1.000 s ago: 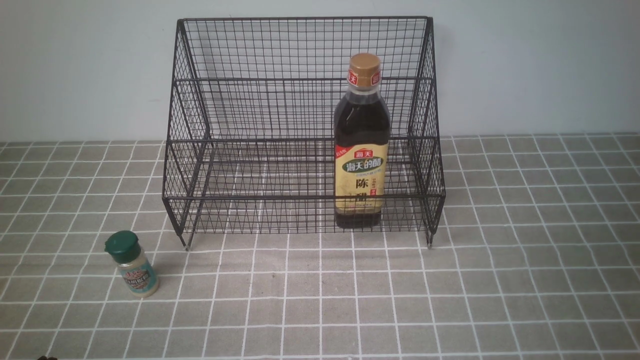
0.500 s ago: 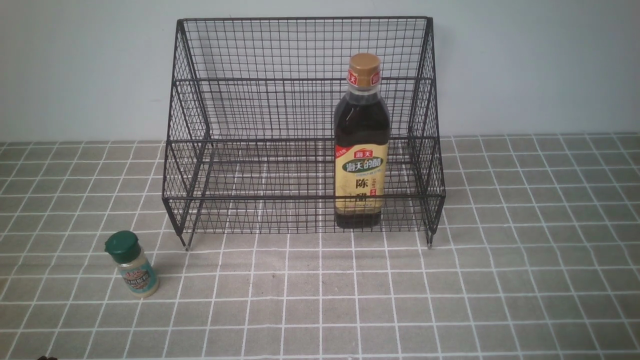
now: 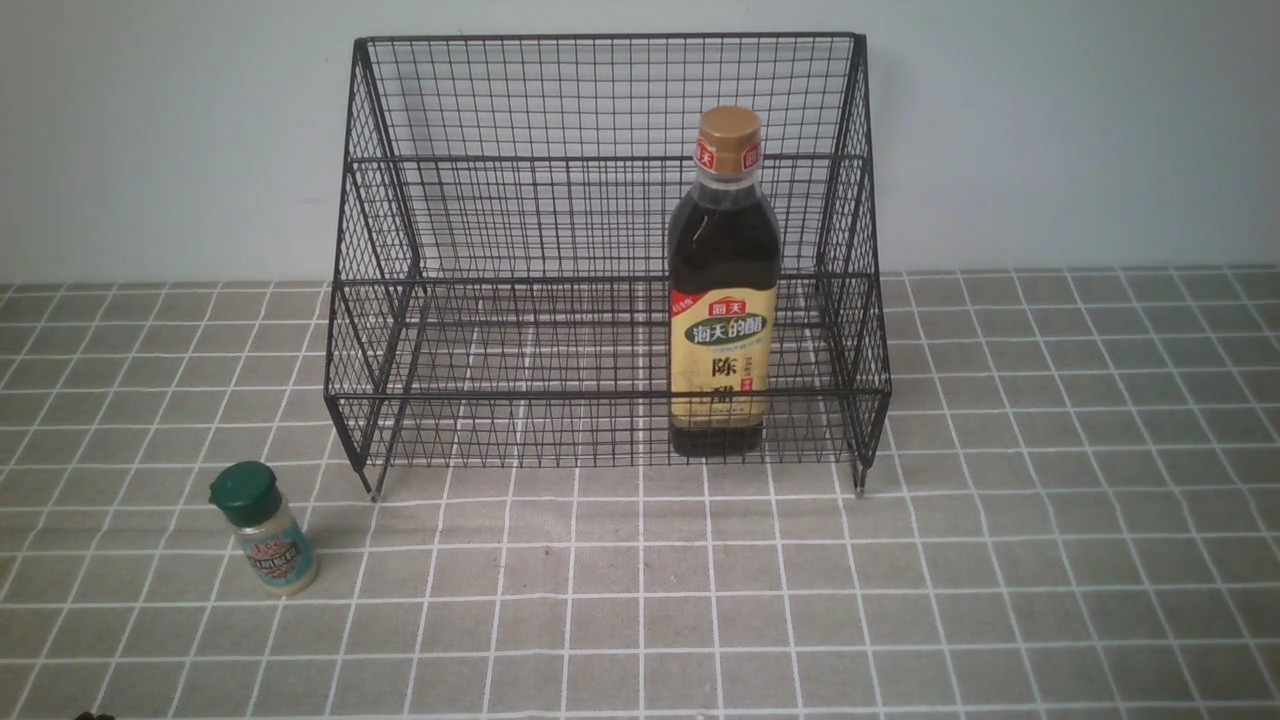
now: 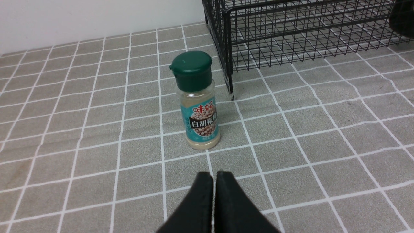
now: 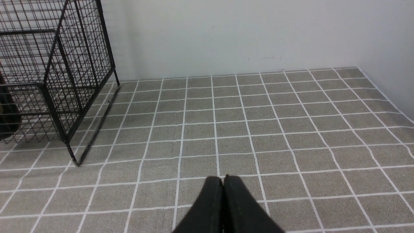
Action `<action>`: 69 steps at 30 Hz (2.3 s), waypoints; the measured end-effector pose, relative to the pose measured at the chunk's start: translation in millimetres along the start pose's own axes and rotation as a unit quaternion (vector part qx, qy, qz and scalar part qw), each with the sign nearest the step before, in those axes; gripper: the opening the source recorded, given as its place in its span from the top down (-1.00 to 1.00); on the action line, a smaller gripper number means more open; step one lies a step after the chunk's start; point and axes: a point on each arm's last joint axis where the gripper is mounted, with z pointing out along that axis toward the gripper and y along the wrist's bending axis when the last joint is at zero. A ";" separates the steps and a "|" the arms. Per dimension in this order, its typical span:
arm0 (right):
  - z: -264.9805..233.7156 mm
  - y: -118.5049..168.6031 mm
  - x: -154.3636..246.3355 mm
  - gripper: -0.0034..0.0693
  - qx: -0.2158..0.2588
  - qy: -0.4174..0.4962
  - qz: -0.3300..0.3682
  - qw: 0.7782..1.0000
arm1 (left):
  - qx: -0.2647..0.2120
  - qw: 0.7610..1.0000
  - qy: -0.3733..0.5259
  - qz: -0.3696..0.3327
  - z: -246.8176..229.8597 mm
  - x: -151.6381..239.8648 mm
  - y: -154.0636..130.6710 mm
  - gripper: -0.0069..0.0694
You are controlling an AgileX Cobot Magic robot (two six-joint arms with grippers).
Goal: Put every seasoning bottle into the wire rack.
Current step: Use the left arm to grab the condiment bottle closest to it
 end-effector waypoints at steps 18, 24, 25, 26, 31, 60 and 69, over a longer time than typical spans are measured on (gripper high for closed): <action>0.0 0.0 0.1 0.94 0.000 0.001 0.000 1.000 | 0.000 1.000 0.000 0.000 0.0 0.0 0.0 0.84; 0.0 0.0 0.1 0.94 0.000 0.001 0.000 1.000 | -0.004 1.000 -0.021 0.007 0.2 -3.3 0.7 0.84; 0.0 0.0 0.1 0.94 0.000 0.001 0.000 1.000 | -0.006 0.999 -0.038 0.001 0.0 -6.5 1.0 0.84; 0.0 0.0 0.1 0.94 0.000 0.001 0.000 1.000 | -0.002 0.999 -0.051 -0.006 -0.3 -9.6 1.2 0.84; 0.0 0.0 0.1 0.94 0.000 0.001 0.000 1.000 | -0.015 0.984 -0.170 -0.055 -5.0 -29.6 4.3 0.84; 0.0 0.0 0.2 0.94 0.000 0.001 0.000 1.000 | 0.090 0.914 0.385 -0.089 77.0 -137.3 -0.6 0.84; -0.1 0.0 -0.1 0.94 0.000 0.001 0.000 1.000 | 0.060 0.873 0.484 -0.031 145.9 -181.4 18.1 0.84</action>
